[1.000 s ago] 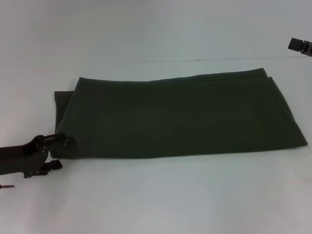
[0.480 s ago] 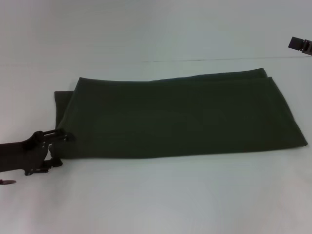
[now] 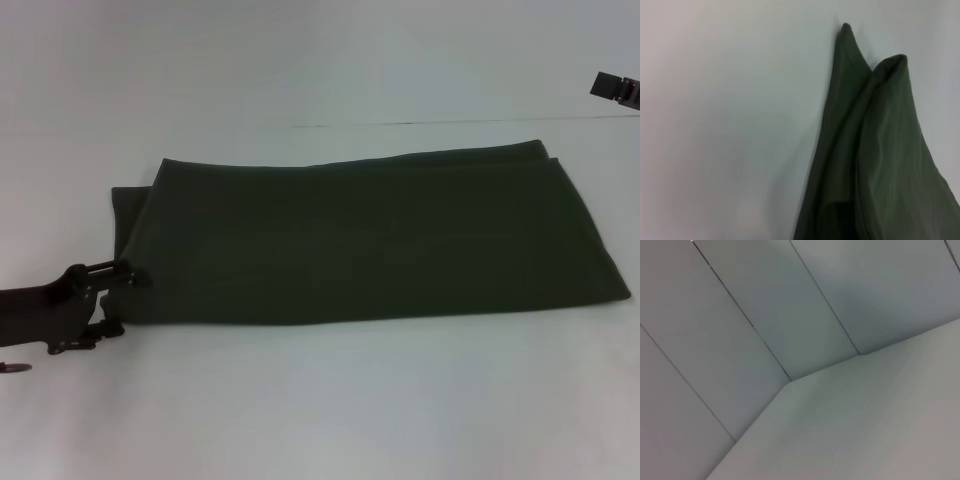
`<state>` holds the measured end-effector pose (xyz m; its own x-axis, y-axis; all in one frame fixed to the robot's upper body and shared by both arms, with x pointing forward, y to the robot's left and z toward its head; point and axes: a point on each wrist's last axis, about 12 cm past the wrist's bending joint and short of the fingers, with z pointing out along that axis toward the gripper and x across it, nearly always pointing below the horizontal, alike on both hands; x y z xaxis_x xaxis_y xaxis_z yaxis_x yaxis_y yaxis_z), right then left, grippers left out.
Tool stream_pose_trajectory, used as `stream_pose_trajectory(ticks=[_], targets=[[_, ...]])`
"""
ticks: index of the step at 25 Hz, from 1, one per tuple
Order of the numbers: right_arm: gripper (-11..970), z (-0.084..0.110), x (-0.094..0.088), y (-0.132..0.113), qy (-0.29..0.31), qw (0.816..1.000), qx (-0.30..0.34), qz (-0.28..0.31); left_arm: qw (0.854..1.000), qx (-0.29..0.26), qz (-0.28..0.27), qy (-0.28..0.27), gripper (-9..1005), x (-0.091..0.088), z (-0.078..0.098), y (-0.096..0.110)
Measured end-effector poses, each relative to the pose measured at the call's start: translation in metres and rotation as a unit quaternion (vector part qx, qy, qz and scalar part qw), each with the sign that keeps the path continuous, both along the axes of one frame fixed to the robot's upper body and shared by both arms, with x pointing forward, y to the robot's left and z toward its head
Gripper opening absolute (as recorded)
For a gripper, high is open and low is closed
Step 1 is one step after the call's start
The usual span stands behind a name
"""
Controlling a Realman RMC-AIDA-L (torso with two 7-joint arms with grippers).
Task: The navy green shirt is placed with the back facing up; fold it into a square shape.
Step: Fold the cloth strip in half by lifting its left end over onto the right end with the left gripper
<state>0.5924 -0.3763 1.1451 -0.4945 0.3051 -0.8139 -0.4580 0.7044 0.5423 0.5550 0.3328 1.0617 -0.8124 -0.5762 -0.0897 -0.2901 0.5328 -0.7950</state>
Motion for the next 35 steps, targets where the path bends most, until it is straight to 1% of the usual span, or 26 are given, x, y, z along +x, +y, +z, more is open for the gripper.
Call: stream_pose_trajectory(ticks=[8,16,17,22,25,35], targets=[[930,0.000,-0.001,0.000,-0.002,1.000,0.003,-0.001,1.000,0.015,-0.005,-0.009,892,0.010,0.003,-0.004],[930,-0.001,-0.001,-0.001,-0.001,1.000,0.003,-0.004,0.999,0.019,-0.015,-0.028,891,0.021,0.013,-0.007],[930,-0.001,-0.001,-0.001,-0.001,1.000,0.002,-0.005,0.999,0.016,-0.023,-0.041,891,0.024,0.017,-0.010],[930,-0.002,-0.001,-0.001,-0.003,1.000,-0.001,-0.008,0.998,0.009,-0.031,-0.061,891,0.029,0.022,-0.014],[930,-0.003,-0.001,-0.001,-0.004,1.000,-0.002,-0.008,0.997,0.007,-0.032,-0.065,891,0.029,0.022,-0.015],[930,-0.004,-0.001,-0.001,-0.001,1.000,-0.004,-0.011,0.998,0.009,-0.040,-0.046,892,0.011,0.008,-0.012]])
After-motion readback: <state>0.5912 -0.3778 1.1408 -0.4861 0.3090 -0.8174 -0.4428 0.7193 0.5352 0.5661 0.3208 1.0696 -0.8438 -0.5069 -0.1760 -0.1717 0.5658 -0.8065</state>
